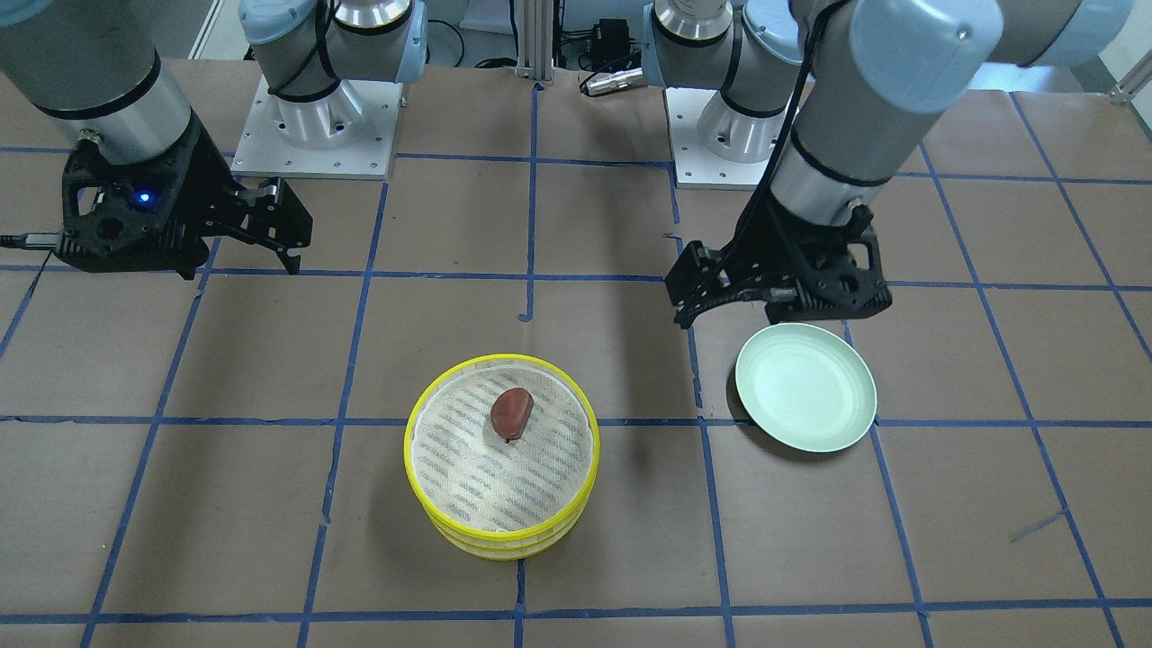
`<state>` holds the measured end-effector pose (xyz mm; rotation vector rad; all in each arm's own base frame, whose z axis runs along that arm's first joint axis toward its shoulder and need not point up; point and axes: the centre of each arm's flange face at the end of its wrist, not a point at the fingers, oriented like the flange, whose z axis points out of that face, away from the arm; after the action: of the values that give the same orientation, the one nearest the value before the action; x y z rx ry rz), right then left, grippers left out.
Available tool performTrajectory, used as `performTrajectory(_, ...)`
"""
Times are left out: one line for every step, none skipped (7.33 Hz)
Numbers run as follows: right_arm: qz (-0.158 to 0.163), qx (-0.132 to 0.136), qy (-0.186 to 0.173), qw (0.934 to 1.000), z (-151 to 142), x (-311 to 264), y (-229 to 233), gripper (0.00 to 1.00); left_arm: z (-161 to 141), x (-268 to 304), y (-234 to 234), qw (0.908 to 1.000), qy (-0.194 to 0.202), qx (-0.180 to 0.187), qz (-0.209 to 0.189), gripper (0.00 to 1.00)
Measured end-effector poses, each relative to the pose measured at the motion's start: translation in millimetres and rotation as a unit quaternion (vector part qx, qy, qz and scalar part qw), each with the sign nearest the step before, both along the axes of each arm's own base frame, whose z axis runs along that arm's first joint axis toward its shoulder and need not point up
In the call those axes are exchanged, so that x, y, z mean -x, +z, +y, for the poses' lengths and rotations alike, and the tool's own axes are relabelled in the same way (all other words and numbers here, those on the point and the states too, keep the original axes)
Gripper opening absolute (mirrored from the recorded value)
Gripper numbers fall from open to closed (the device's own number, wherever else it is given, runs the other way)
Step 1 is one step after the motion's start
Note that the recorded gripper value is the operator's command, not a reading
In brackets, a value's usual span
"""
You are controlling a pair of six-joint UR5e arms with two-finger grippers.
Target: Place buns in different layers of steamer
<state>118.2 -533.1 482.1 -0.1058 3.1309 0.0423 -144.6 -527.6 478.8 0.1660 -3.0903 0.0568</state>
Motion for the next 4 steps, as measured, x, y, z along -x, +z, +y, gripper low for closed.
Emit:
performTrajectory(0.001, -0.002, 0.006, 1.0000, -0.5, -5.4, -2.1, 1.00, 8.0, -6.8, 7.6, 0.9998, -0.007, -0.016, -0.010, 1.00)
performTrajectory(0.001, -0.004, 0.017, 0.9999, -4.3, -15.4, -5.3, 1.00, 14.2, -8.5, 7.8, 0.9993, -0.014, -0.031, -0.014, 1.00)
performTrajectory(0.002, -0.008, 0.023, 0.9997, -9.1, -23.0, -8.5, 1.00, 21.8, -5.9, 5.0, 0.9989, -0.018, -0.040, -0.015, 1.00)
performTrajectory(0.001, -0.010, 0.026, 0.9996, -11.3, -26.3, -9.8, 1.00, 27.3, -2.2, 1.3, 0.9986, -0.020, -0.047, -0.014, 1.00)
